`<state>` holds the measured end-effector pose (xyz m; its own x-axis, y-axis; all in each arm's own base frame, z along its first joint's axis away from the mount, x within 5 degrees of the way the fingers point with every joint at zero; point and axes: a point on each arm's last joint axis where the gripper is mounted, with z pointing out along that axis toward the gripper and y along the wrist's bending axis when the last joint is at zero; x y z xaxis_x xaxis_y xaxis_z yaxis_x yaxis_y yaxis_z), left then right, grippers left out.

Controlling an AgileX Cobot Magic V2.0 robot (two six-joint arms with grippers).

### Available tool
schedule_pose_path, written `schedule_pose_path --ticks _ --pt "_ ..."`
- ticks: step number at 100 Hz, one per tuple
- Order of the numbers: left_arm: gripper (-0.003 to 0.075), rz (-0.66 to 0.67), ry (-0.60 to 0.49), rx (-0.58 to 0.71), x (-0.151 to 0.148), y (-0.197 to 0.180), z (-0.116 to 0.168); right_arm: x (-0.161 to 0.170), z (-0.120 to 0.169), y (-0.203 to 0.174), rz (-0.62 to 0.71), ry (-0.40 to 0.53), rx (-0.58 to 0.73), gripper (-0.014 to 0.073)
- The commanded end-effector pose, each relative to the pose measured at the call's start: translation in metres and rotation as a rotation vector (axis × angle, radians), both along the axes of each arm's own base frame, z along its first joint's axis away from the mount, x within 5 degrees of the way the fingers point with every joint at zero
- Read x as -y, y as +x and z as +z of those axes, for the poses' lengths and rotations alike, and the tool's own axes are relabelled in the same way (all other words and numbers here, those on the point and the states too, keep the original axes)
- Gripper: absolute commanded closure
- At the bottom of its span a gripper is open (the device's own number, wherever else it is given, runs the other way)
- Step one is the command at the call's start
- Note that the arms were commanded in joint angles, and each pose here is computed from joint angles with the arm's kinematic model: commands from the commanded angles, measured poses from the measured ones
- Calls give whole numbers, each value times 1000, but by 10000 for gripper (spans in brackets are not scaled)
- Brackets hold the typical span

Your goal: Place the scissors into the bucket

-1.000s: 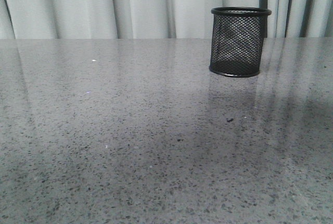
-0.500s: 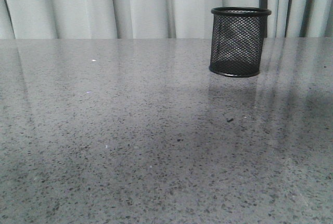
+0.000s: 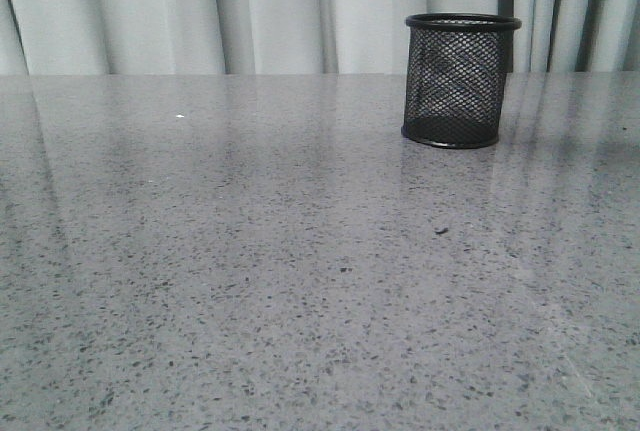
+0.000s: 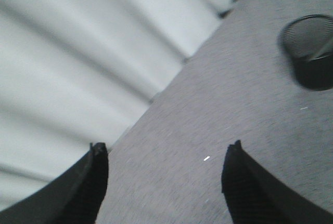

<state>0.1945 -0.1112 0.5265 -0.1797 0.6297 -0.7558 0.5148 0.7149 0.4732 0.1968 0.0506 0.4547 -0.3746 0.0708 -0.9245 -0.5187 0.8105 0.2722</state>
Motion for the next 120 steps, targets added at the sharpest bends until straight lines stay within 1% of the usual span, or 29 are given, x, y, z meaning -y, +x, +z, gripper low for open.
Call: schedule_pose_path --ticks 1,11,18,29,37,82,102,120 --pt "300 63 -99 98 -27 -16 23 7 16 10 -83 -22 56 643" --pt "300 139 -138 119 -49 -24 30 11 14 24 -113 -91 40 643" --pt "300 180 -158 131 -60 -28 33 14 12 34 -130 -116 22 643" --pt "300 229 -177 143 -72 -34 36 17 7 47 -150 -161 -6 643" --pt "300 259 -176 148 -77 -35 36 18 2 54 -152 -174 -24 643" --pt "300 276 -175 144 -80 -34 36 19 -27 90 -152 -192 -121 643" --pt "300 271 -180 141 -79 -34 36 5 -39 104 -106 -208 -134 643" --pt "300 271 -180 141 -79 -34 36 -5 -48 115 -93 -209 -136 643"
